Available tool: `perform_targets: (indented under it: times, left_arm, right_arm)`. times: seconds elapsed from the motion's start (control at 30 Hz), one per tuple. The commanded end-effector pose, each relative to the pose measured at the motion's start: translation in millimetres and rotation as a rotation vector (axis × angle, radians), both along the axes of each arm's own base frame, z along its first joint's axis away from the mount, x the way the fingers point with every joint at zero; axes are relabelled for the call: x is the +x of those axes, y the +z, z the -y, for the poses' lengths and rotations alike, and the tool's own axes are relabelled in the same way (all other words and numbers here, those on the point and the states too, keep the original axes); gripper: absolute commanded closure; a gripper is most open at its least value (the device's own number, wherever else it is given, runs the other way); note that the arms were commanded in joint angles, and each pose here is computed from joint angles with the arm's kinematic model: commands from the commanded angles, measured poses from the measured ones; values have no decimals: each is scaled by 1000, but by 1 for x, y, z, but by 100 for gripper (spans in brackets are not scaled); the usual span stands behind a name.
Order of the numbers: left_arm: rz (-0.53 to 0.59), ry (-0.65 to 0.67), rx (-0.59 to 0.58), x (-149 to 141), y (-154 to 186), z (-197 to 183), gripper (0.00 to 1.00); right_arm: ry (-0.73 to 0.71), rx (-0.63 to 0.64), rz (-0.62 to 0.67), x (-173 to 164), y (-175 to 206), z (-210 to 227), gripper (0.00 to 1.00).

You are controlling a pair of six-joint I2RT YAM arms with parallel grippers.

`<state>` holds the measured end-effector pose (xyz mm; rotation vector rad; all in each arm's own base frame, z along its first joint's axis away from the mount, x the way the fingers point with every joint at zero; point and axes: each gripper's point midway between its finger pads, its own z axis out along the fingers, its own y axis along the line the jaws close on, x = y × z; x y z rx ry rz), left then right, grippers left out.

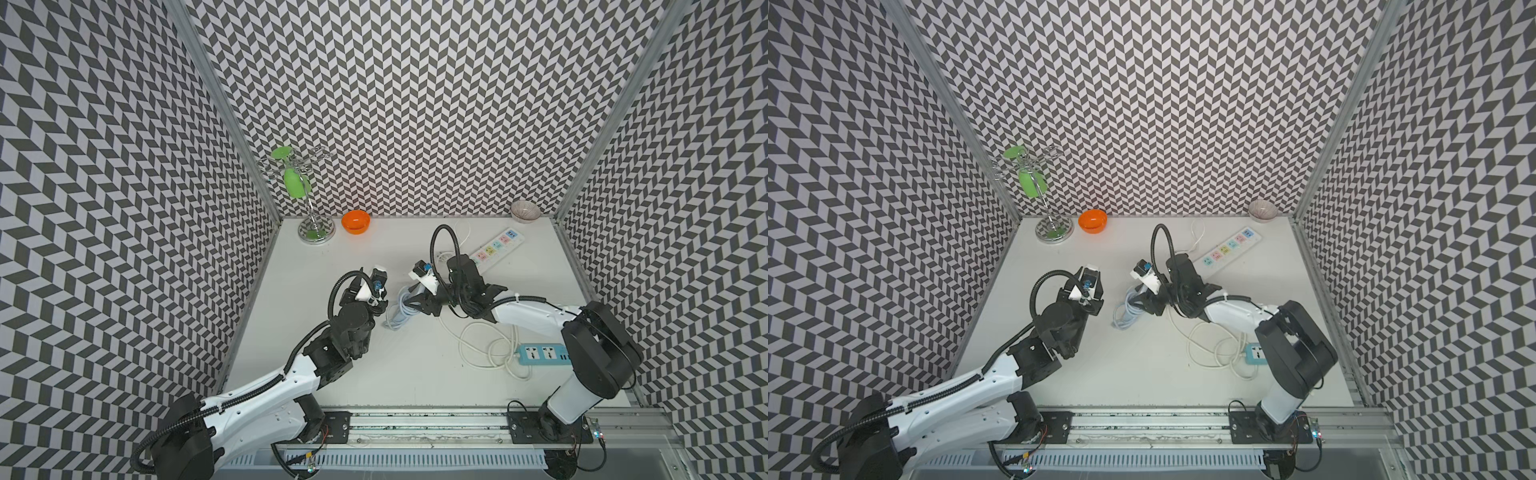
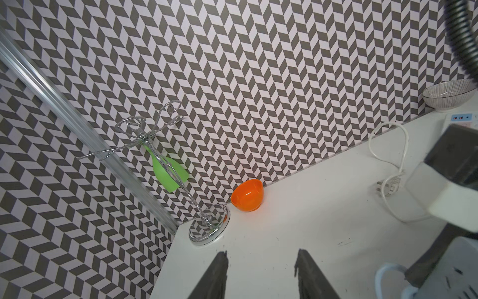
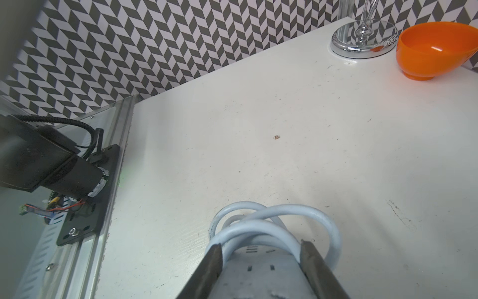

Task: Wrap the cord around the power strip
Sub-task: Place the power strip at the center of the board.

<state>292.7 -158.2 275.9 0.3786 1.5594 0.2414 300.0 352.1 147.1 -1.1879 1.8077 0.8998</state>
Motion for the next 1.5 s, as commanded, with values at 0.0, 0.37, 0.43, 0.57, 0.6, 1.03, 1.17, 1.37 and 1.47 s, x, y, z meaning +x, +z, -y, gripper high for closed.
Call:
perform_targets:
  times: [0.0,0.37,0.43,0.57,0.6,1.03,1.17,1.37,1.47]
  left_arm:
    - [4,-8,-35,0,3,1,54]
    - [43,-26,-81,-6,20,-5,53]
    - [66,-28,-127,-7,32,-12,52]
    - [93,-30,-202,-8,52,-27,50]
    - [98,-32,-207,-9,55,-28,50]
    - [122,-59,-346,-35,64,-50,49]
    - [121,-56,-345,-40,64,-56,48]
    - [120,-58,-361,-51,64,-66,48]
    - [134,-66,-382,-57,67,-71,48]
  right_arm:
    - [-41,-178,-40,-12,-59,16,100]
    - [-24,-357,-264,-37,-137,23,100]
    - [-11,-396,-329,-43,-152,22,100]
    - [-6,-518,-329,-61,-176,15,100]
    - [-10,-537,-326,-65,-180,15,100]
    - [-279,-732,-307,-83,-213,34,100]
    - [-317,-785,-279,-96,-241,40,100]
    - [-377,-771,-268,-96,-245,45,100]
    - [-418,-773,-234,-92,-236,52,100]
